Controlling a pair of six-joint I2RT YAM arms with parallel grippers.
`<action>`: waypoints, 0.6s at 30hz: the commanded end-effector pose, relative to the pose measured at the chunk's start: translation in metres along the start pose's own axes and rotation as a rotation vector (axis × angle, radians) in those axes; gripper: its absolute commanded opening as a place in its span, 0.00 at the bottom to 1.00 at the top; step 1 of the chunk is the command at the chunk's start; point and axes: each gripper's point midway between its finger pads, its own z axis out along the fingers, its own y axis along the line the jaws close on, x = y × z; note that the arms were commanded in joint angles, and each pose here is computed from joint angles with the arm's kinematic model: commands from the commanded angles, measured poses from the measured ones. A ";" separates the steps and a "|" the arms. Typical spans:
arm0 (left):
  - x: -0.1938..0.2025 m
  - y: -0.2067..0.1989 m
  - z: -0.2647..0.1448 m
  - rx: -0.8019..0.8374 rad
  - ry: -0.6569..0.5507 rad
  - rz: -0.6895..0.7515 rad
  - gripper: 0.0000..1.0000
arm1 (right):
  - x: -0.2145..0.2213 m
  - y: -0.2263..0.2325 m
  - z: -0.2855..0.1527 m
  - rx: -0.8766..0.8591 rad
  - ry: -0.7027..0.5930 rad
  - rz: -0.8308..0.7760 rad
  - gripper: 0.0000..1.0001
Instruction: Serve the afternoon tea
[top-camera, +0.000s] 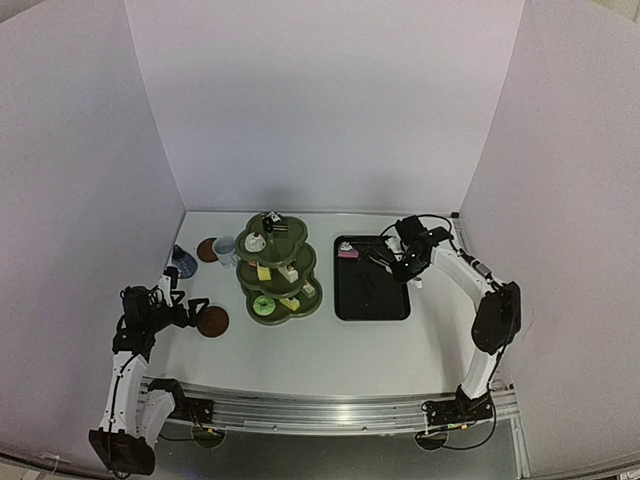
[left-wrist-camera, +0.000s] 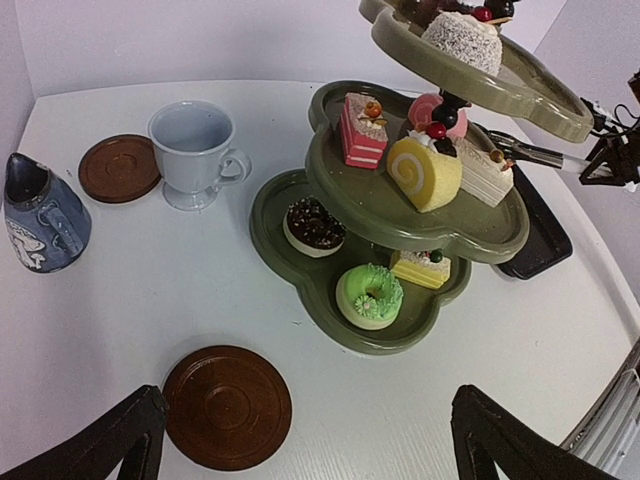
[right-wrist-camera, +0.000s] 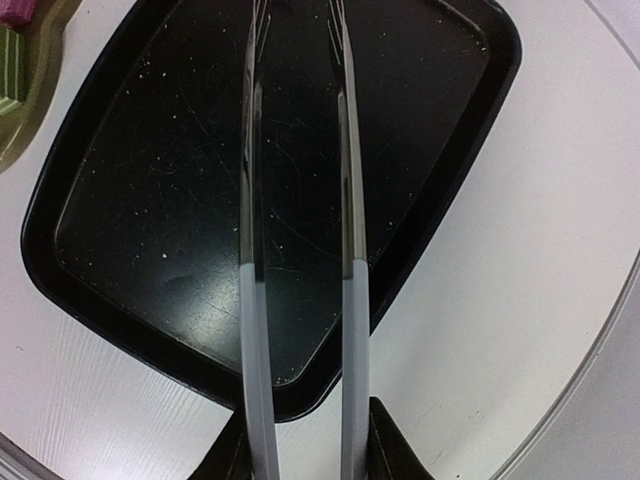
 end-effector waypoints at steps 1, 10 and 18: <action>-0.017 0.000 -0.004 -0.013 -0.018 0.047 1.00 | -0.010 0.005 0.012 -0.040 -0.014 -0.073 0.30; -0.017 0.003 0.000 -0.016 -0.011 0.047 1.00 | -0.012 -0.001 0.035 -0.013 0.030 -0.106 0.30; -0.018 0.004 0.000 -0.018 -0.011 0.048 1.00 | -0.015 -0.017 0.046 0.025 0.049 -0.106 0.31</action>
